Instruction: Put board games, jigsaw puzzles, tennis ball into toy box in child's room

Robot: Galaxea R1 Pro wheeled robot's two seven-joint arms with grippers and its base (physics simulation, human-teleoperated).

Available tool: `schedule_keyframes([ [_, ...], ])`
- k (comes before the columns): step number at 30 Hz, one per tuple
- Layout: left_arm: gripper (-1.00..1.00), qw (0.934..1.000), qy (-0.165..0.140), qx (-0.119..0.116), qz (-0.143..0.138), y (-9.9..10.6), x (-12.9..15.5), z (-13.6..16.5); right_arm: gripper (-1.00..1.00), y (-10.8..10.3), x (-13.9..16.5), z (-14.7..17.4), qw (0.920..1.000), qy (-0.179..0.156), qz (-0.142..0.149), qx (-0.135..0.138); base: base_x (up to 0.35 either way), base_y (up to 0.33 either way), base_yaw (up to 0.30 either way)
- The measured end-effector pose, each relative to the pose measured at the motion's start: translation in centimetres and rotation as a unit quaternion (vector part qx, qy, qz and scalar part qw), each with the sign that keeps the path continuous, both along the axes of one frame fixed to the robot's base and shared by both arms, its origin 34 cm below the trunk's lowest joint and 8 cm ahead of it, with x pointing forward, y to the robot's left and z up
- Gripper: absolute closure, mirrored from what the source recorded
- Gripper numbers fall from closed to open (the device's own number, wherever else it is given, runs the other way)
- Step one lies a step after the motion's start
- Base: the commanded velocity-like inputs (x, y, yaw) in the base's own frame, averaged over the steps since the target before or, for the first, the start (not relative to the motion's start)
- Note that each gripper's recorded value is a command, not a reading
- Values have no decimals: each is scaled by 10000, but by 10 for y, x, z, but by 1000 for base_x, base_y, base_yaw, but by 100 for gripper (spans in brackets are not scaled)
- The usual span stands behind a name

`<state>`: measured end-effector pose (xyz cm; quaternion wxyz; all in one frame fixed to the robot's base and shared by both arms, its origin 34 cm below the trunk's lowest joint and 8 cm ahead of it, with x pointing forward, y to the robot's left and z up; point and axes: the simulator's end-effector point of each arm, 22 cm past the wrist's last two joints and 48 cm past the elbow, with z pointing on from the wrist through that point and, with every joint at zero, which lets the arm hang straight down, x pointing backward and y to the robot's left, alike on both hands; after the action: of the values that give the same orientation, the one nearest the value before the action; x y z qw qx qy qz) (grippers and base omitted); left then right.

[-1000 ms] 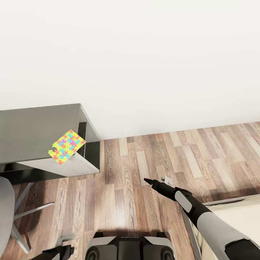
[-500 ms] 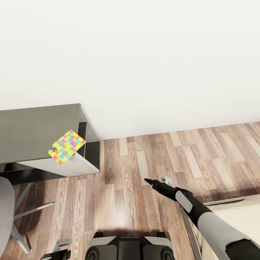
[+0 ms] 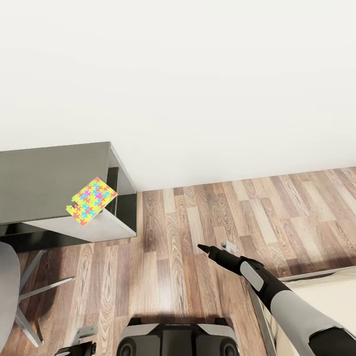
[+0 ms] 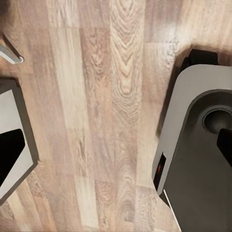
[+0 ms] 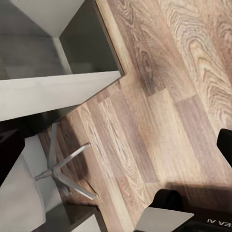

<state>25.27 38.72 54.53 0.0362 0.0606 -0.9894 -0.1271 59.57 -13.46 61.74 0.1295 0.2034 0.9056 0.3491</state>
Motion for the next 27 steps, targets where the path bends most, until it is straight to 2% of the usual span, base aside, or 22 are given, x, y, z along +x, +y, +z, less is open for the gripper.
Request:
schedule_keyframes([
  [10, -100, 10000, 20, 16, 3, 3, -1, 1, -100, -2, 0, 1, 10000, -6, 1, 14, 0, 0, 0],
  [13, -100, 10000, 18, -40, 7, 1, -1, 0, -100, -2, 0, 0, 10000, 3, 2, 19, 0, 0, 0],
  [14, -100, 9998, 13, -174, 15, -5, -1, -1, -100, -3, 0, 0, 10000, 2, 1, 11, 0, 0, 0],
  [15, -100, 9998, 7, -213, 16, -6, 0, -2, -100, -3, 0, 0, 10000, 1, 1, 8, 0, 0, 0],
  [27, -100, 9991, -35, -415, 17, -14, 1, -3, -100, 0, 0, 0, 10000, 8, 1, 6, 0, 0, 0],
])
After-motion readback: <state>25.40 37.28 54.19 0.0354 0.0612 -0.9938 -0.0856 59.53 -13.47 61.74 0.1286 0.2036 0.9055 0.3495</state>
